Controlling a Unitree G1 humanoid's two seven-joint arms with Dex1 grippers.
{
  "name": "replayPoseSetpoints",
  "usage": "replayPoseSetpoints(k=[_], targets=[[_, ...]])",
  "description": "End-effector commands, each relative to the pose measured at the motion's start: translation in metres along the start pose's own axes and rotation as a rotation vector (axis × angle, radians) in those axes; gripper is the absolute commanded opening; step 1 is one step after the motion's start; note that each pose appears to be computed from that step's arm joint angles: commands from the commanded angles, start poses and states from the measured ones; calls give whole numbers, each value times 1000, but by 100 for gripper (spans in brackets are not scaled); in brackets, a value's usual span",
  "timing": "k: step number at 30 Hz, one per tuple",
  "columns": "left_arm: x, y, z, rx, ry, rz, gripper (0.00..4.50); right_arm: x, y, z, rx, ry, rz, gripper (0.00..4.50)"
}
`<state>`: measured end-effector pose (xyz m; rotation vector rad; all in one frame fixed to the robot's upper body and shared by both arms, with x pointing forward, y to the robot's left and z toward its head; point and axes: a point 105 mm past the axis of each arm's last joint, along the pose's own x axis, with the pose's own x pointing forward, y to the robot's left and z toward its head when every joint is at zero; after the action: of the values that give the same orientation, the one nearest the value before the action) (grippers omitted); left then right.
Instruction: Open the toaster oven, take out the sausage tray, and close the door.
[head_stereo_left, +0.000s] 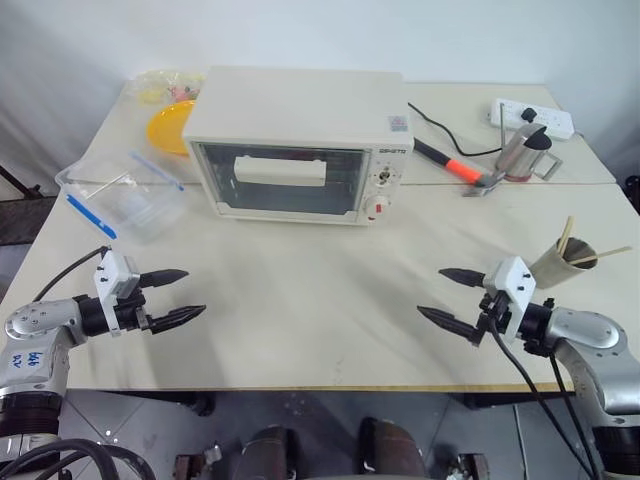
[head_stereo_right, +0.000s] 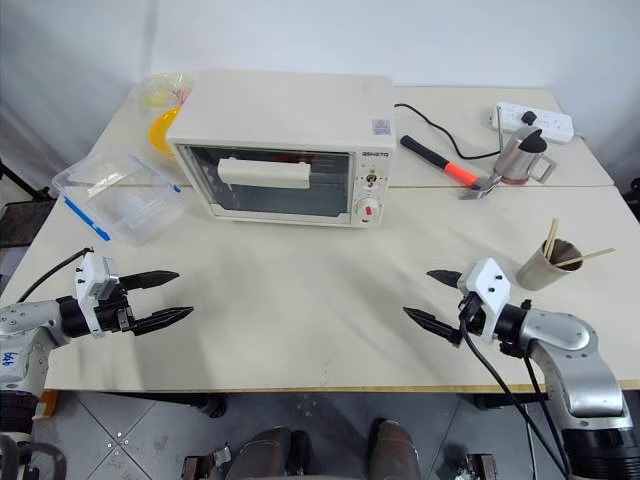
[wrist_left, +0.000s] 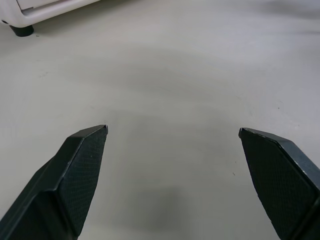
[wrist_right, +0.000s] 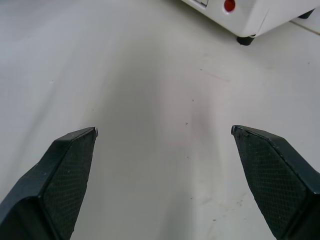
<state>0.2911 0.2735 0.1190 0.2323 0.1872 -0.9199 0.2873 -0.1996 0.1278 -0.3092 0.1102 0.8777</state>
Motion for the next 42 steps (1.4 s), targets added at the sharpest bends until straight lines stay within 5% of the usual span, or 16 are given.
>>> replayPoseSetpoints(k=[1,10,26,33,42], targets=[[-10,3,8,53,-1,21,447,-1,-1,8,-41,-6,24,450],[-6,15,22,39,-66,140,447,36,11,36,-31,-16,160,450],[-24,9,59,80,-363,204,447,151,5,158,-178,-274,356,450],[-38,5,59,75,-368,260,447,163,21,189,-237,-367,467,450],[-53,10,65,64,-372,321,447,151,60,187,-277,-375,659,450]])
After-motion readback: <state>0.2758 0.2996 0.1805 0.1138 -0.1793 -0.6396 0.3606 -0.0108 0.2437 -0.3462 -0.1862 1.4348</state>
